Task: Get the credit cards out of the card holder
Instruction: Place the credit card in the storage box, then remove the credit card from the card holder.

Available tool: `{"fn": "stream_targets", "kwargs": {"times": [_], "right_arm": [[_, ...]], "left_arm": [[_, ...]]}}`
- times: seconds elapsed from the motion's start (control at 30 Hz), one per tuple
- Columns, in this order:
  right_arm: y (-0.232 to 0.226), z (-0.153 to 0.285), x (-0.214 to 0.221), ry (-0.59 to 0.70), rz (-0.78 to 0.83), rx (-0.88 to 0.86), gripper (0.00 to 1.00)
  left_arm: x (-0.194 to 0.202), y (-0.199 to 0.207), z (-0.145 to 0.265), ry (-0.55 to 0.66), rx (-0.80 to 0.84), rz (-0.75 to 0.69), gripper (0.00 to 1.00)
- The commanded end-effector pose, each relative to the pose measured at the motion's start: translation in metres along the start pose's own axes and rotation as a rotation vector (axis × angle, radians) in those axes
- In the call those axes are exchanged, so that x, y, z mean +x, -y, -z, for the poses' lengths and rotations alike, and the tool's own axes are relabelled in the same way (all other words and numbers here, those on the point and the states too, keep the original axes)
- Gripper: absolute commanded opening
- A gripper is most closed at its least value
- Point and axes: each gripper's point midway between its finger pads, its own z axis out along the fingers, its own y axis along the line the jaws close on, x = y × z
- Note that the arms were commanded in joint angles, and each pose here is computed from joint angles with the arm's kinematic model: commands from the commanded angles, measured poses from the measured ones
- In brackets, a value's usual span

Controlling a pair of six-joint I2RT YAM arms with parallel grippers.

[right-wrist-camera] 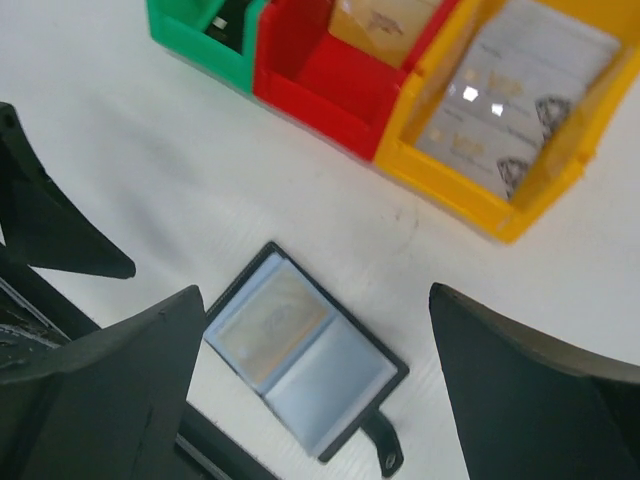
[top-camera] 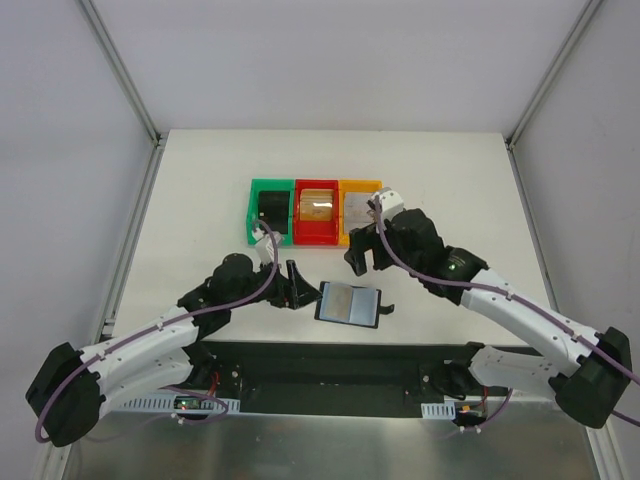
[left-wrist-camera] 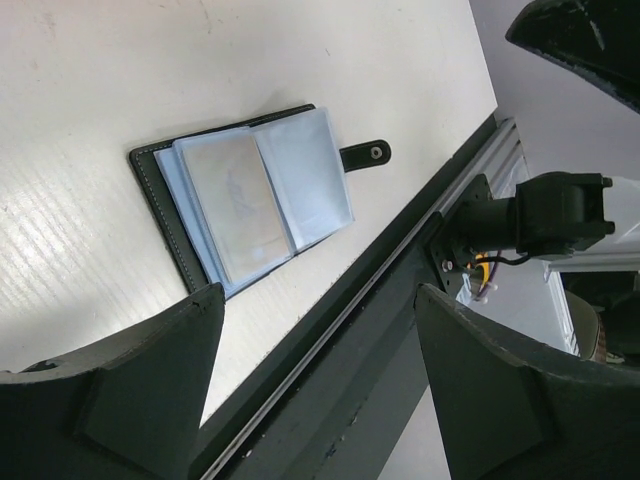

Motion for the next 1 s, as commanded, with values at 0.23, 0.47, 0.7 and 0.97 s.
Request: {"fn": "stream_targets", "kwargs": {"times": [0.23,0.47,0.7,0.97], "right_arm": [[0.001,0.003,0.064,-0.067,-0.375,0.014,0.76],[0.0,-0.003,0.107,-0.172,-0.38,0.003,0.48],[-0.001,-0.009,0.14,-0.236,-0.42,-0.007,0.55],[0.027,0.012,0.149,-0.204,-0.408,0.133,0.62]], "left_arm": [[0.003,-0.014,-0.021,-0.027,-0.048,0.09,0.66],[0.011,-0.013,-0.038,-0.061,-0.059,0.096,0.63],[0.013,-0.01,-0.053,-0.079,-0.063,0.098,0.6],[0.017,-0.012,-0.065,-0.111,-0.074,0.112,0.56]]}}
